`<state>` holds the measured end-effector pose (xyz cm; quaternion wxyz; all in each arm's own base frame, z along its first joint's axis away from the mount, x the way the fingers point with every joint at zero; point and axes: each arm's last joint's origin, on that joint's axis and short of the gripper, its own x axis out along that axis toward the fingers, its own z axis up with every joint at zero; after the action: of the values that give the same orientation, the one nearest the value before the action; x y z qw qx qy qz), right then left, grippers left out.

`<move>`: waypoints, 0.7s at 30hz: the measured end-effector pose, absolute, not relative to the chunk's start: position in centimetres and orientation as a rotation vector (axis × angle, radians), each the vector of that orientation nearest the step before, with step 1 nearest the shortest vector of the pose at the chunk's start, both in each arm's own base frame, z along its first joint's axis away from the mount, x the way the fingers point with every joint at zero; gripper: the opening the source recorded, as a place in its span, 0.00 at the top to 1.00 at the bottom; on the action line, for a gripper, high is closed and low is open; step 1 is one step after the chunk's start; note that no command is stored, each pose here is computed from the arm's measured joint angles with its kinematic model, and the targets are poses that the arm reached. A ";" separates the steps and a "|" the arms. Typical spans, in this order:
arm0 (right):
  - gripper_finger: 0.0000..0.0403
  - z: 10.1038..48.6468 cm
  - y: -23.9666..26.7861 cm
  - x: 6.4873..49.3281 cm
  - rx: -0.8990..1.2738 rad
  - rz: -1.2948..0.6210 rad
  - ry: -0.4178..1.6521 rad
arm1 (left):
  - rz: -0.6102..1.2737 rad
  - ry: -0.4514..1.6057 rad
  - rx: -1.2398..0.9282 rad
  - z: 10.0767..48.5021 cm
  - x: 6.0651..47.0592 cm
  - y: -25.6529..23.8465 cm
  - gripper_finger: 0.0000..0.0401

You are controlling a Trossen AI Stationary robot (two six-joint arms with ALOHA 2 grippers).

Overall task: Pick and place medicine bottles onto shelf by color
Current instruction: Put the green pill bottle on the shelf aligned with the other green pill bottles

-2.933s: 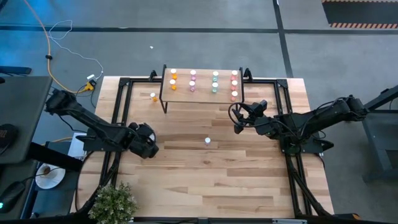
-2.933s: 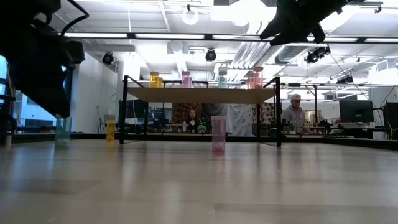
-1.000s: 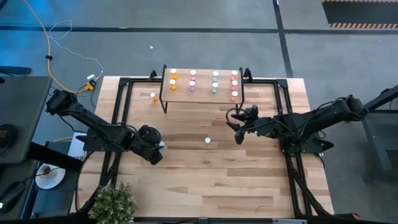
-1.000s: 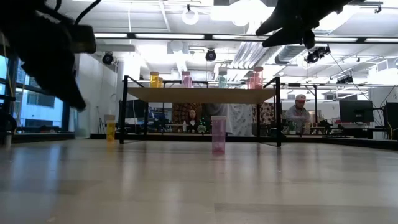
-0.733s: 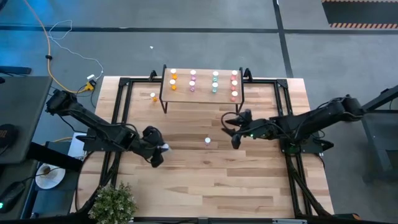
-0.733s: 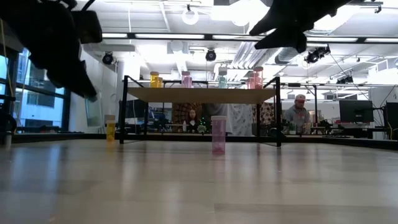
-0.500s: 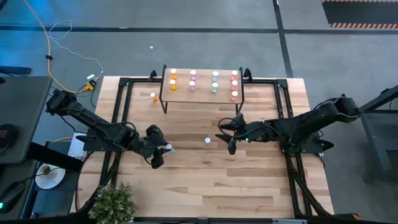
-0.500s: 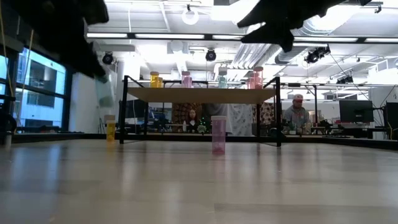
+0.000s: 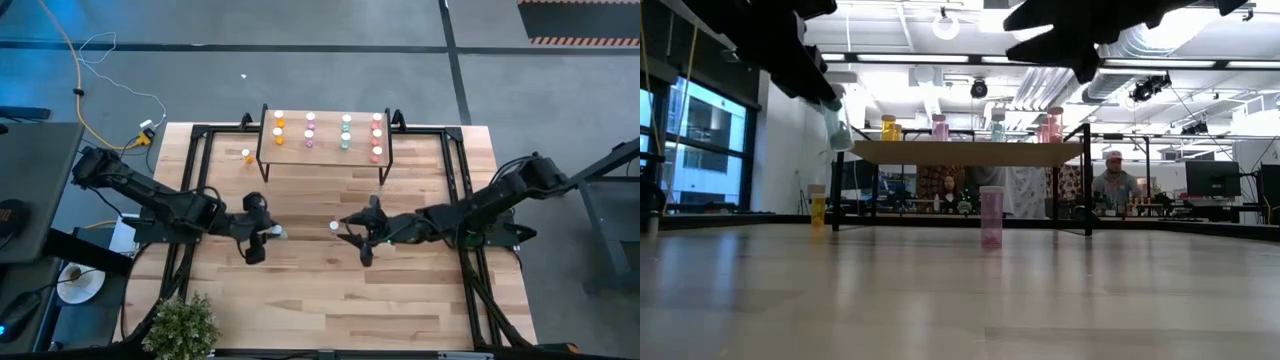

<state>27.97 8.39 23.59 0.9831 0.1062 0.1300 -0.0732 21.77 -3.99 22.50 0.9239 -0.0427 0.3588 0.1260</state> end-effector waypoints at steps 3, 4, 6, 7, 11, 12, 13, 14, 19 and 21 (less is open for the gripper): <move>0.51 23.4 9.4 28.2 0.202 -0.145 0.225 | 0.263 0.741 -0.059 22.5 21.8 -3.6 0.71; 0.51 23.4 9.7 28.2 0.203 -0.144 0.213 | 0.262 0.742 -0.048 22.5 21.9 -3.5 0.71; 0.51 23.4 10.4 28.1 0.201 -0.150 0.192 | 0.259 0.747 -0.019 22.5 21.9 -3.3 0.71; 0.51 23.5 10.8 28.1 0.198 -0.158 0.187 | 0.256 0.749 -0.004 22.5 21.9 -3.2 0.71; 0.51 24.9 12.4 28.6 0.178 -0.212 0.149 | 0.218 0.765 0.046 22.5 22.0 -2.8 0.71; 0.51 25.4 12.7 28.9 0.173 -0.220 0.146 | 0.204 0.769 0.053 22.5 22.0 -2.7 0.71; 0.51 25.7 13.0 29.1 0.164 -0.226 0.155 | 0.190 0.772 0.054 22.5 22.0 -2.6 0.71; 0.52 26.0 13.3 29.3 0.159 -0.231 0.174 | 0.179 0.775 0.048 22.4 22.0 -2.6 0.71; 0.52 27.0 14.4 30.5 0.147 -0.287 0.283 | 0.158 0.780 0.001 22.4 22.1 -2.5 0.71; 0.52 27.1 14.9 31.0 0.129 -0.292 0.323 | 0.166 0.778 -0.014 22.4 22.1 -2.5 0.71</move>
<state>30.96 14.89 27.10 0.9743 0.0641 0.1599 -0.1450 22.06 -2.47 22.43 0.9220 -0.0070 0.3787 0.0810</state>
